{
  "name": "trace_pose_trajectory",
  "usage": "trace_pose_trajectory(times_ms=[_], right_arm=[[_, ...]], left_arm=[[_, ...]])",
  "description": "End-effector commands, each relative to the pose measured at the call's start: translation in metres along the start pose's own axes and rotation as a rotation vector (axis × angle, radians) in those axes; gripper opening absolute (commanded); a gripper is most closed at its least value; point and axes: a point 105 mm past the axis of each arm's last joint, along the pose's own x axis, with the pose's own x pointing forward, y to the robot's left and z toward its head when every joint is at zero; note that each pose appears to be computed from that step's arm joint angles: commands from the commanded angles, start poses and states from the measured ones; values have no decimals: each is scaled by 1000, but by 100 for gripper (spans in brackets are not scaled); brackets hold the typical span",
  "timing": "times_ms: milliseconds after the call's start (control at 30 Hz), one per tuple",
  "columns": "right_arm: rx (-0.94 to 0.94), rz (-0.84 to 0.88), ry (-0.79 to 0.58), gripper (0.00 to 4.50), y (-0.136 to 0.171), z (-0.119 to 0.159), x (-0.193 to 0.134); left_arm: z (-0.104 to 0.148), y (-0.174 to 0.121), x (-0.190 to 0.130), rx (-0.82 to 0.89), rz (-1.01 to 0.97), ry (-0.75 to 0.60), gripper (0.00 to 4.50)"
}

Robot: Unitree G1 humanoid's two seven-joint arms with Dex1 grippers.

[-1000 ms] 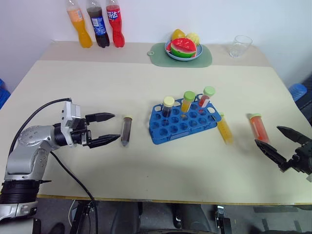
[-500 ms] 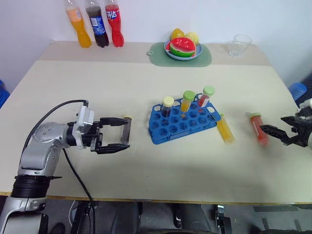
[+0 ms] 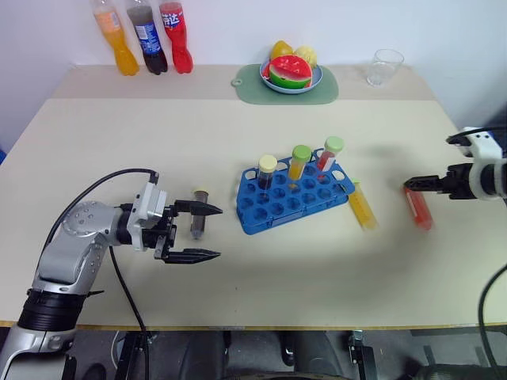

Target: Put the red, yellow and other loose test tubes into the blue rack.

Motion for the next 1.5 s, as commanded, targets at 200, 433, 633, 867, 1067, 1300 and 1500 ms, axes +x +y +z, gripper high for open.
trace_pose_trajectory(times_ms=[200,433,633,867,1067,1300,1500], right_arm=[[23,-58,98,450,-8,-10,13],[-40,-92,162,200,-13,-22,26],[-147,-129,146,76,-21,-18,23],[-278,77,-389,76,14,34,-8],[-351,-105,-947,76,54,40,-53],[-346,-31,-1186,76,135,20,-51],[-301,42,-1245,76,167,20,-47]], left_arm=[[12,-10,-3,13,34,-15,419],[14,-15,-3,-1,51,-18,427],[12,-14,-1,-5,52,-15,427],[12,-9,3,4,59,-24,427],[10,-1,11,12,57,-36,427],[12,11,20,23,27,-61,427],[18,20,25,38,26,-84,427]])
